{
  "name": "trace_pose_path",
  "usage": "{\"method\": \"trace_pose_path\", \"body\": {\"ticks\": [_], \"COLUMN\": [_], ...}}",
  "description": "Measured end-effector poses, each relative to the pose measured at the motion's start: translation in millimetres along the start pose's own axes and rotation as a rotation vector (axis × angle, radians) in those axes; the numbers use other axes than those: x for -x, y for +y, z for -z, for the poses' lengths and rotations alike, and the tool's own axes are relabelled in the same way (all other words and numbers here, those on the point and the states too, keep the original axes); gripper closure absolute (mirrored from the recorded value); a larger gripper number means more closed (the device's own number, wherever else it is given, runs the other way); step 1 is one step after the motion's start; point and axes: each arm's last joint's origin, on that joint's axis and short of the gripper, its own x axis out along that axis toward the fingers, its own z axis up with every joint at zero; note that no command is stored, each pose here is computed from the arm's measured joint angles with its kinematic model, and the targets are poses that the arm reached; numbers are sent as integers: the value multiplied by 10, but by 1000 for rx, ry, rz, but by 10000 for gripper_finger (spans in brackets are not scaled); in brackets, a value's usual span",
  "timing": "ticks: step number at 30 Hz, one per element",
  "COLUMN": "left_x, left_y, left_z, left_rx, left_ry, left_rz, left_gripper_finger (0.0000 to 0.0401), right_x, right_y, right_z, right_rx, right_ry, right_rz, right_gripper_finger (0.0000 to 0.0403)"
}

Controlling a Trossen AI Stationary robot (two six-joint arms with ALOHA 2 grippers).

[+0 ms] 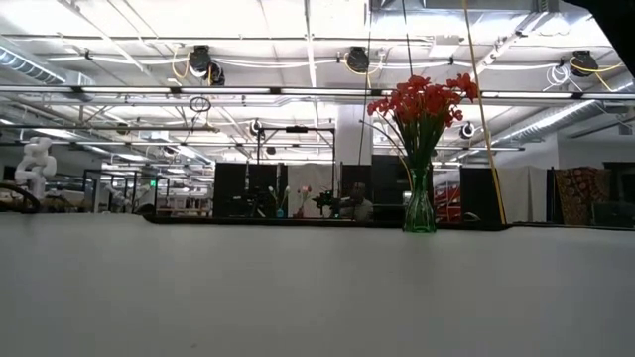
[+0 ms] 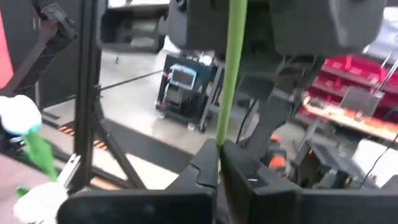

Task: Sort flowers into vase by color
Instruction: Put the white tulip flower into the red vase

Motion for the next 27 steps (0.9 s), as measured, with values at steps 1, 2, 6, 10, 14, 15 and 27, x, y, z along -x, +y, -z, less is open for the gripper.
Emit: {"method": "trace_pose_path", "body": {"ticks": [1, 2, 6, 10, 14, 15, 27], "left_x": [17, 33, 109, 139, 155, 160, 263], "left_y": [2, 5, 28, 19, 16, 18, 30], "left_z": [-4, -9, -29, 23, 55, 67, 82], "left_rx": [16, 27, 56, 79, 93, 90, 107], "left_ry": [4, 8, 55, 128, 171, 188, 253], "left_rz": [1, 2, -23, -26, -39, -55, -73], "left_gripper_finger": [383, 377, 330, 283, 269, 268, 312], "right_x": [23, 39, 86, 114, 142, 147, 170], "right_y": [3, 7, 30, 62, 86, 90, 109], "right_z": [-5, 0, 75, 166, 226, 238, 289], "right_rx": [-15, -30, -80, -86, -91, -93, -110], "right_ry": [24, 48, 179, 306, 393, 408, 467], "right_rz": [-5, -10, 17, 78, 108, 112, 104], "right_gripper_finger": [400, 401, 402, 402, 402, 402, 403]}}
